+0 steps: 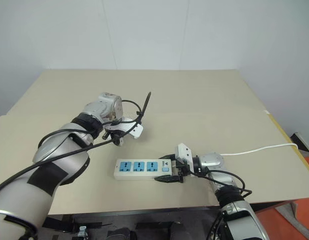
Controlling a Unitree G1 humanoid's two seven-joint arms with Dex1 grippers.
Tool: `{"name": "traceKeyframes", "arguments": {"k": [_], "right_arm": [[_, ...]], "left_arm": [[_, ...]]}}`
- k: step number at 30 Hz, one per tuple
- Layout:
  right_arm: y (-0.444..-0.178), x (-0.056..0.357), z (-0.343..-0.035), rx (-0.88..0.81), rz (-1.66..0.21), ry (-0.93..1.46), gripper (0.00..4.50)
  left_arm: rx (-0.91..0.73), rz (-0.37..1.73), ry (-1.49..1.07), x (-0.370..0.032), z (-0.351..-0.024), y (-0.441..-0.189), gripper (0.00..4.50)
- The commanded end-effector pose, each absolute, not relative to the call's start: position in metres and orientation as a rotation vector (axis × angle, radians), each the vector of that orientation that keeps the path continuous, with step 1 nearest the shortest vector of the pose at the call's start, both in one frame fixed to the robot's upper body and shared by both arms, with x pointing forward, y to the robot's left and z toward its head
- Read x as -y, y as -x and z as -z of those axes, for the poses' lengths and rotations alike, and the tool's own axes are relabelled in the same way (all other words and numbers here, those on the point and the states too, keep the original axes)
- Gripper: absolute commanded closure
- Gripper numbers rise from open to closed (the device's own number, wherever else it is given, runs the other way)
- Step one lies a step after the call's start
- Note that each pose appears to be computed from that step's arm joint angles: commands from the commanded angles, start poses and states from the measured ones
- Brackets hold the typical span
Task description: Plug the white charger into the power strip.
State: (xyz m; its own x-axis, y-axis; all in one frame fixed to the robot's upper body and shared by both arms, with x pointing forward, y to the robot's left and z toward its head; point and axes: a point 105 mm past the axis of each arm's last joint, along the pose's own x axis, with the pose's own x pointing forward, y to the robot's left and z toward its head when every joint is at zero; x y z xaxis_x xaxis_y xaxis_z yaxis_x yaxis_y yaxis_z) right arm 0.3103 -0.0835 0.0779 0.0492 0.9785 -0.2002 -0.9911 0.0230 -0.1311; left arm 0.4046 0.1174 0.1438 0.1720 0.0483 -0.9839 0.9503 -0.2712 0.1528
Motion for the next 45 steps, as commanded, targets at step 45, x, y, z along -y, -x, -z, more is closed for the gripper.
{"name": "traceKeyframes", "arguments": {"k": [45], "right_arm": [[-0.311,0.068,-0.074,-0.041,-1.569,0.241,1.06]], "left_arm": [[0.079,1.581,-0.213,-0.069,-0.165,-0.291,3.49]]}}
